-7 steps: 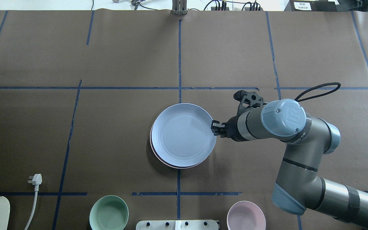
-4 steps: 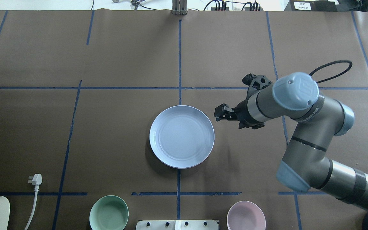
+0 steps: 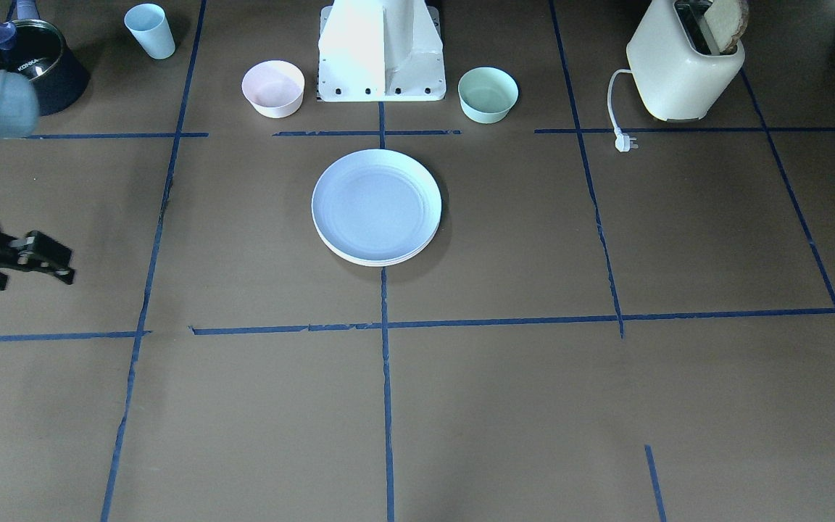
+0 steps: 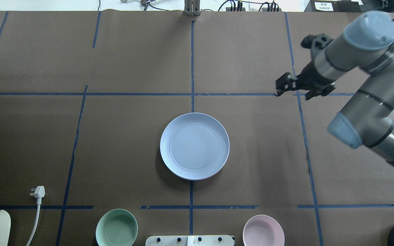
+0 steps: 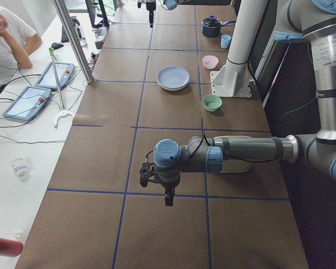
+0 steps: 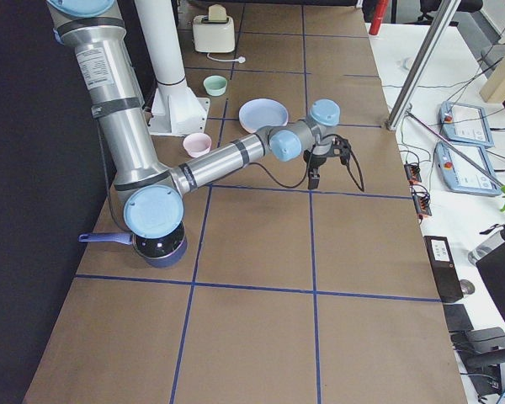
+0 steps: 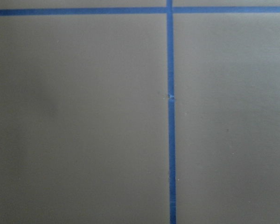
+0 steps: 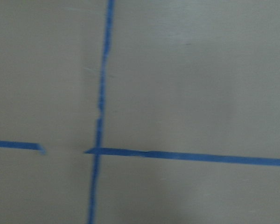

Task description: Stack three plates with pink and blue

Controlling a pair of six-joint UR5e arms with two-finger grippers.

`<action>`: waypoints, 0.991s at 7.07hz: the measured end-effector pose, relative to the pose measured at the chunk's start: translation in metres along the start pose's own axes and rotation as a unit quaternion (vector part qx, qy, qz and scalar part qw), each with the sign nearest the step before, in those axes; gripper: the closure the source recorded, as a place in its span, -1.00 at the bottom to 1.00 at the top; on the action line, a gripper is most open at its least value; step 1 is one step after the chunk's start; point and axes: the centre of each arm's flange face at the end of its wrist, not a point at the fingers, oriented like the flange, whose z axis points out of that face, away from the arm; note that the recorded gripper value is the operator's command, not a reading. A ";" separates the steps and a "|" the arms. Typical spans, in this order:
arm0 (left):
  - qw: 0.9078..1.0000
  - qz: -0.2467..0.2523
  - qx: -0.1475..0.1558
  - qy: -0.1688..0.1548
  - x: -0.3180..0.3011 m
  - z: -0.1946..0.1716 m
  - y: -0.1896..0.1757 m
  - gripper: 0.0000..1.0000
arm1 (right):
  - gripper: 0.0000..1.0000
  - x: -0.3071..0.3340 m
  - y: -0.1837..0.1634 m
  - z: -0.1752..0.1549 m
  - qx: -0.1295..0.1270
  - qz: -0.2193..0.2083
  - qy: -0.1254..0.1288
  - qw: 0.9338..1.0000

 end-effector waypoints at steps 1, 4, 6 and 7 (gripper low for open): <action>1.000 0.013 -0.004 -0.004 0.006 0.003 -0.006 -1.00 | -1.00 0.088 0.012 -0.009 -0.003 -0.035 0.012 0.999; 0.998 0.050 -0.025 -0.001 0.010 0.006 -0.004 -1.00 | -0.98 0.244 0.105 -0.021 -0.011 -0.058 0.030 0.998; 0.999 0.038 -0.026 -0.001 0.004 0.000 0.003 -1.00 | -0.96 0.263 0.133 -0.024 -0.012 -0.043 0.035 0.998; 0.999 0.034 -0.025 -0.002 0.001 -0.002 0.005 -1.00 | -0.98 0.268 0.137 -0.027 -0.011 -0.035 0.036 0.999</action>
